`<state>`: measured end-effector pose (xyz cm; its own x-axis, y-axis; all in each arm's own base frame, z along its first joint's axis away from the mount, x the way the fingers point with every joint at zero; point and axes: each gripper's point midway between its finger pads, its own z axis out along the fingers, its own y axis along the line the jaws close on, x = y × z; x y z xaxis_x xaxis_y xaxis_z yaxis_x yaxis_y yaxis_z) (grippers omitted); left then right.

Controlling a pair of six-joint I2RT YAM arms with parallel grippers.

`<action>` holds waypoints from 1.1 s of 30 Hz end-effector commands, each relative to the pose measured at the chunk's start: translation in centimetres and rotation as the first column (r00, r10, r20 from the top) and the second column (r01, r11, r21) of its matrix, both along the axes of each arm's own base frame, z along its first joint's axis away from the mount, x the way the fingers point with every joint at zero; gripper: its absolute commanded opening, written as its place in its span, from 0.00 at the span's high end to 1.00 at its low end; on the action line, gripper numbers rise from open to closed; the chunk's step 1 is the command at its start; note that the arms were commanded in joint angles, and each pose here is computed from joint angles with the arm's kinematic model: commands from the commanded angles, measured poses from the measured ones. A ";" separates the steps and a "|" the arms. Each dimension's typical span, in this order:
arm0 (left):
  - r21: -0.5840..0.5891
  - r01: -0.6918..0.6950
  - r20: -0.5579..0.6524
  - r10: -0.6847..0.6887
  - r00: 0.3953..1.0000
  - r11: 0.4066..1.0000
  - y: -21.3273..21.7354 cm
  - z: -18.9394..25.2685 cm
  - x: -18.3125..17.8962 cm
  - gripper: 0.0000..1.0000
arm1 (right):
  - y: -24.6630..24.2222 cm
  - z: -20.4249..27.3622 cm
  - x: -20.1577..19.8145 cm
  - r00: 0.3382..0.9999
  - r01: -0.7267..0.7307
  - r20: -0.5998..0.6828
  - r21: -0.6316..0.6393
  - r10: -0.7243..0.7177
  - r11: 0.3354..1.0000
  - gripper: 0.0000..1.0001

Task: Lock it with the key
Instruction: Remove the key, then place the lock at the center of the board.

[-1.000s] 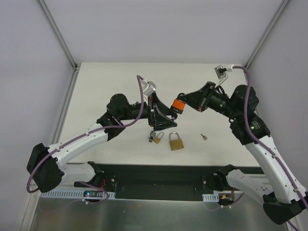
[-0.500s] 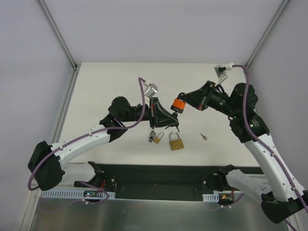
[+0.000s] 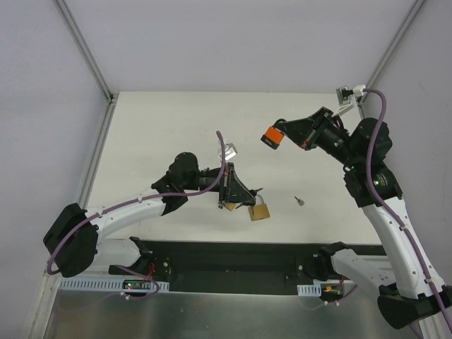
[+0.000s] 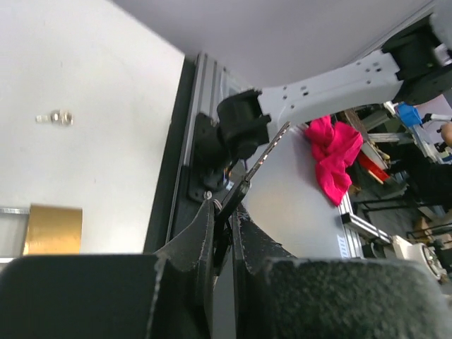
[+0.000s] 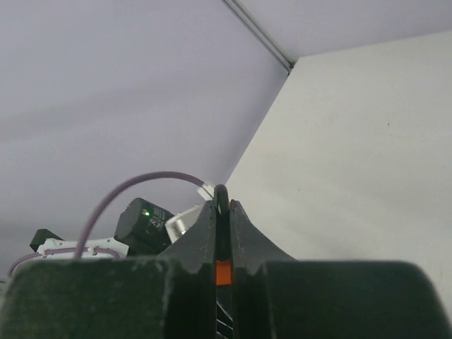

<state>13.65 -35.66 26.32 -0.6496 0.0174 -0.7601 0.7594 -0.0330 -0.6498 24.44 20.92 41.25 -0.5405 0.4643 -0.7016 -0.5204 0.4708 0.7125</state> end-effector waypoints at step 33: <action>0.496 -0.605 -0.462 0.779 0.424 0.623 18.2 -16.6 8.1 1.00 | 18.2 -24.0 -1.2 0.805 -0.539 -0.380 -0.149 0.456 0.829 1.00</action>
<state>21.57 -18.60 10.37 -0.8332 -0.4807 -0.2734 -0.0247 0.5262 -0.8500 23.01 35.25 16.55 -0.8879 -0.0786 -0.4533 -0.4335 0.4732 0.7669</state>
